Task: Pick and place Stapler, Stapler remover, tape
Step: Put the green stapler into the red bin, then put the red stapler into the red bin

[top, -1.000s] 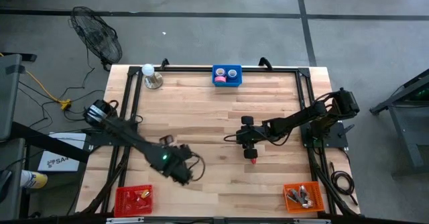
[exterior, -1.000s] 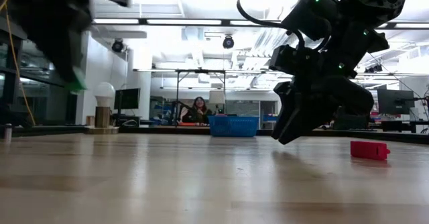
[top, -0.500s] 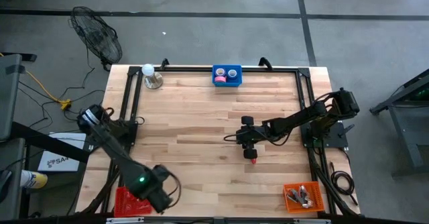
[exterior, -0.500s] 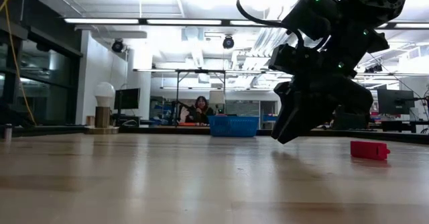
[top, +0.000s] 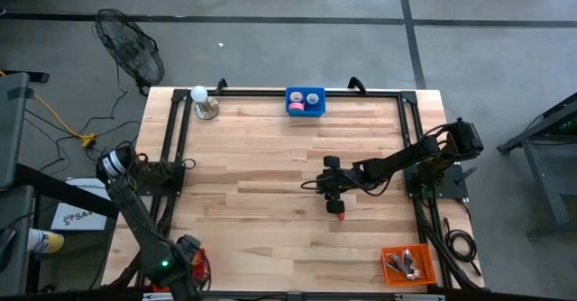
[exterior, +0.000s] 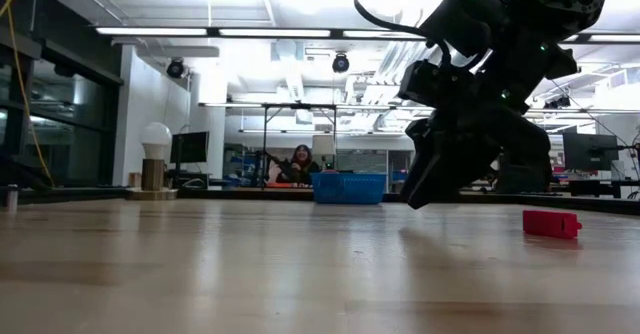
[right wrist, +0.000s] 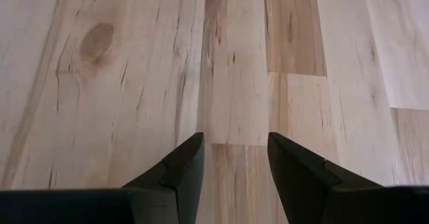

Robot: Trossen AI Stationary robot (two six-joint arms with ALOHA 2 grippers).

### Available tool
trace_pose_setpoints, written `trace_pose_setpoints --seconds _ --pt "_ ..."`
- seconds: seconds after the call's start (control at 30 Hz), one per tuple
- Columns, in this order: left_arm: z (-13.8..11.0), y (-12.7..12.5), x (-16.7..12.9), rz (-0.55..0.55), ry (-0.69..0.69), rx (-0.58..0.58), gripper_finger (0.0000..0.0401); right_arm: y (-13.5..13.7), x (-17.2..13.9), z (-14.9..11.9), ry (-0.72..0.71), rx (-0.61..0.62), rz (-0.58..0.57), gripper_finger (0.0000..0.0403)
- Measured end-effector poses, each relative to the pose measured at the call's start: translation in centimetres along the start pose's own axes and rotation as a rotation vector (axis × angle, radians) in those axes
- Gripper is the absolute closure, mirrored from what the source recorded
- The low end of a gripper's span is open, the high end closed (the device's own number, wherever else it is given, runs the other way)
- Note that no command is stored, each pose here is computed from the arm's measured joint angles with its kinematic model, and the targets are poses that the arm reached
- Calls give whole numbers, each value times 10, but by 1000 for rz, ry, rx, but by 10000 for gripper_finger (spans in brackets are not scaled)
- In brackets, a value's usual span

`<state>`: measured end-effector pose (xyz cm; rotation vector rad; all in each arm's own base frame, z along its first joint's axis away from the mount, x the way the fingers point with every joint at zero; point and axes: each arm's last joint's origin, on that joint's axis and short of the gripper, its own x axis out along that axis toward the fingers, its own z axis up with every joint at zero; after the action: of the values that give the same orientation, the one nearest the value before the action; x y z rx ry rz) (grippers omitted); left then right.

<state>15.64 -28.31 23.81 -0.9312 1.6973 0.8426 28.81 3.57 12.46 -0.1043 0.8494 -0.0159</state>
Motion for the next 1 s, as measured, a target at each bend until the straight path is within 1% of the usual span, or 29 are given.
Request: trace_pose_setpoints --seconds 0.13,0.27,0.5,0.57,0.63,0.83,1.0 --pt "-4 5 11 26 23 -40 338 0 0 0 -1 0 6 247" --pt "-3 5 17 26 35 -61 338 0 0 0 -3 0 6 247" --pt "3 5 36 18 75 -52 338 0 0 0 -4 1 5 247" --pt "6 6 41 30 72 -56 338 0 0 0 -4 1 5 247" --pt "8 8 44 48 76 -63 325 0 0 0 -4 1 5 247" --pt "9 8 44 51 77 -56 258 0 0 0 -3 1 6 247" --pt "9 8 44 52 81 -54 230 0 0 0 -2 0 7 247"
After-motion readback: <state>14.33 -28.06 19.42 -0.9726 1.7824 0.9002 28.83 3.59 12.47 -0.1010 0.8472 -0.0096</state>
